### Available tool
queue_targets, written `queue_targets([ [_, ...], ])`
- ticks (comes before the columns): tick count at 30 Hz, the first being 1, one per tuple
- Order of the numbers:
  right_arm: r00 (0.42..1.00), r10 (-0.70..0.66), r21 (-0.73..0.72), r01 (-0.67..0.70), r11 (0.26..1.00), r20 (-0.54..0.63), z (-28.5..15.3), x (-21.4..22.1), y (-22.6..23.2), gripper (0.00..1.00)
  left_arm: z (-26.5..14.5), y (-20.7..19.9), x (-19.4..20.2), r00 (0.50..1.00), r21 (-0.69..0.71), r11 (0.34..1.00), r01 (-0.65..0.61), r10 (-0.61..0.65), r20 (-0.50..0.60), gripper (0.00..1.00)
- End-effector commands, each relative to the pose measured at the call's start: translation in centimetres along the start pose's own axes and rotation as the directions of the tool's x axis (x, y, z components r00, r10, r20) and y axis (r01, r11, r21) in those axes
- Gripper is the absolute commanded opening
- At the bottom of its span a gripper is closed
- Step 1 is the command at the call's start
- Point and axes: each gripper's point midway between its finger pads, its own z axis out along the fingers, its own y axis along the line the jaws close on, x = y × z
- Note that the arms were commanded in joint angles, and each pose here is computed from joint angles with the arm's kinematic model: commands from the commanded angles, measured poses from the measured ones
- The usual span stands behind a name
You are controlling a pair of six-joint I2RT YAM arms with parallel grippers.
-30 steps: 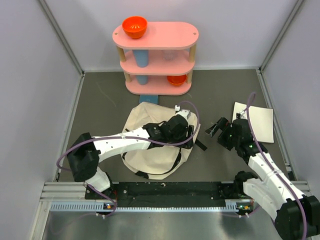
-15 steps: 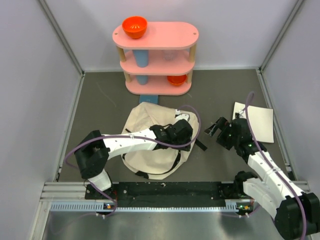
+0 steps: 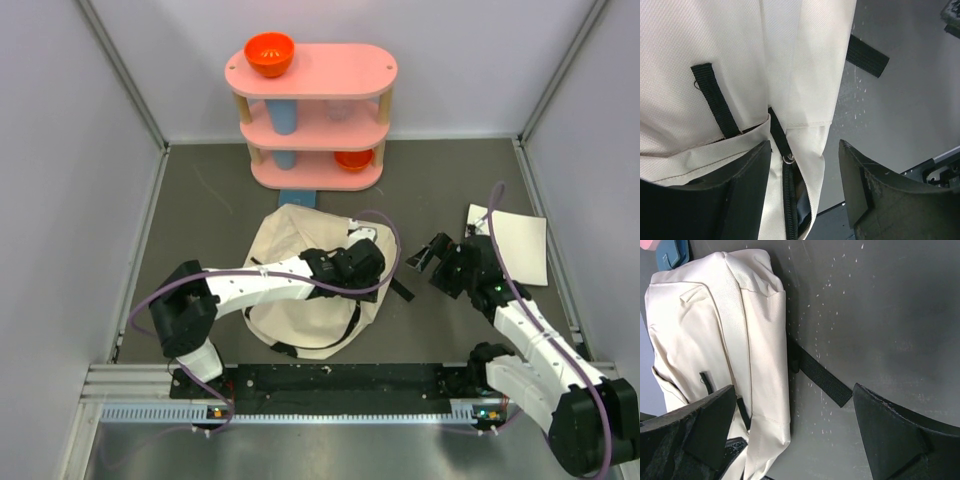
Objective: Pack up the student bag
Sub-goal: Zip the student bag at the center of the board.
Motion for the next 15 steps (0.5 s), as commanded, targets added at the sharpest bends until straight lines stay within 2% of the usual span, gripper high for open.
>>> queue_targets([
  [1,1.0,-0.01,-0.037,0.011,0.999,0.016,0.1,-0.5,0.8,0.98,-0.3,0.7,0.4,1.0,-0.049,0.999,-0.015,0.014,-0.015,0.61],
  [6,1.0,-0.007,-0.033,0.008,0.999,0.006,0.3,-0.2,0.5,0.98,0.9,1.1,2.6,0.999,-0.05,0.999,-0.005,0.002,-0.047,0.61],
  [15,1.0,-0.013,-0.044,0.013,0.999,-0.003,0.3,-0.1,0.7,0.98,4.0,0.9,1.4,0.997,-0.095,0.993,0.076,-0.074,0.029,0.53],
])
